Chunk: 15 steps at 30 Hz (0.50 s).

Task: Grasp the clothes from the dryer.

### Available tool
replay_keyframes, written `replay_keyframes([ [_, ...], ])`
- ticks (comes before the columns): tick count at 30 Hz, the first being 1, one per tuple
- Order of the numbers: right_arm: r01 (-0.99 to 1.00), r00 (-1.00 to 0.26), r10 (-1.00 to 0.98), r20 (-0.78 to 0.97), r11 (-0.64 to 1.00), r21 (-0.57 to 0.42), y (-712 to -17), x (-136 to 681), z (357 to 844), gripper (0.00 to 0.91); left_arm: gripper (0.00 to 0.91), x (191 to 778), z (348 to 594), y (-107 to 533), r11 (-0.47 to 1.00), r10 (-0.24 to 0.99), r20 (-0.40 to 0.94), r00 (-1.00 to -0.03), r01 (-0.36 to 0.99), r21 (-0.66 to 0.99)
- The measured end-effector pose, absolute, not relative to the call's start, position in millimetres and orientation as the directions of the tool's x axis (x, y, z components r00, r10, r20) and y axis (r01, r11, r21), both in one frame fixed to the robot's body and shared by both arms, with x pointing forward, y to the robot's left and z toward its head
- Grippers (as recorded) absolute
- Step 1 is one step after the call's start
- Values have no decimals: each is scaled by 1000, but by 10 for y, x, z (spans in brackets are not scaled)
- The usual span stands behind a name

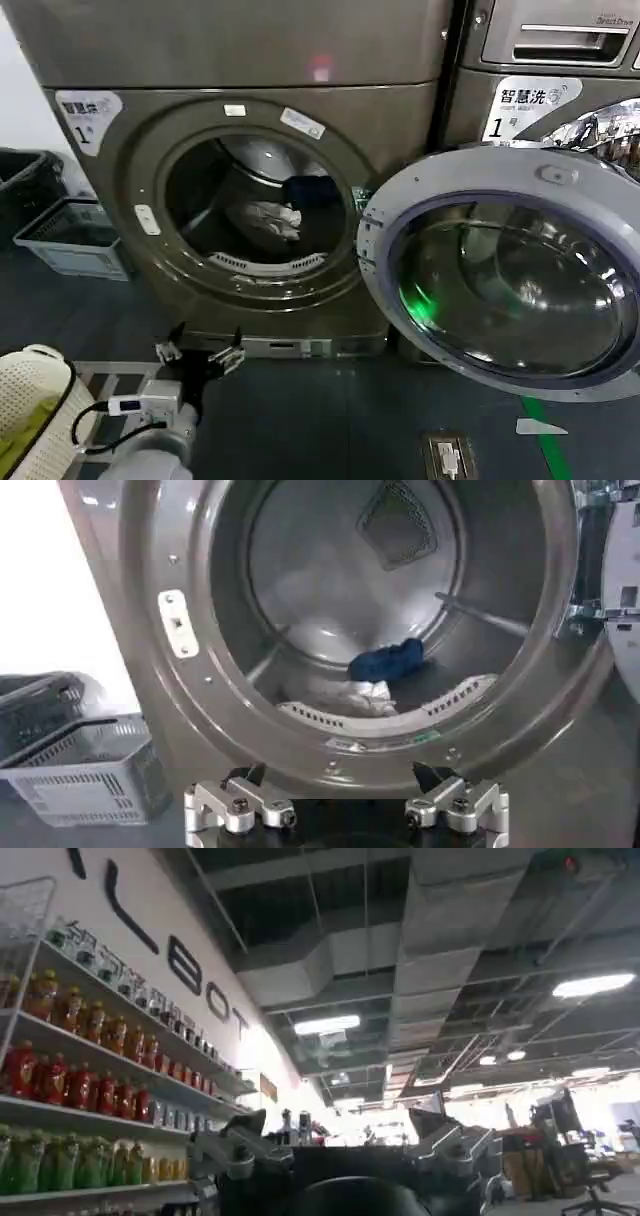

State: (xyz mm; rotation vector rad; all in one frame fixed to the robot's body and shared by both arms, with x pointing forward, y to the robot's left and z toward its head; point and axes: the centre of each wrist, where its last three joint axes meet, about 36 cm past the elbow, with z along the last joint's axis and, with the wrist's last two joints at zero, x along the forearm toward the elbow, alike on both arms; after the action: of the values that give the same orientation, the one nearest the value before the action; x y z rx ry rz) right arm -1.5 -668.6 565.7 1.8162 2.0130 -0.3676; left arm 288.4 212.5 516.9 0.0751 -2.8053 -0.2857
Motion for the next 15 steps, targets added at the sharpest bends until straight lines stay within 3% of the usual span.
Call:
replay_keyframes([
  [15, 991, -68, 884, -462, 114, 72, -6692, -52, 5666, 907, 907, 2911, 5158, 2138, 978, -94, 315, -945, -28, 208],
])
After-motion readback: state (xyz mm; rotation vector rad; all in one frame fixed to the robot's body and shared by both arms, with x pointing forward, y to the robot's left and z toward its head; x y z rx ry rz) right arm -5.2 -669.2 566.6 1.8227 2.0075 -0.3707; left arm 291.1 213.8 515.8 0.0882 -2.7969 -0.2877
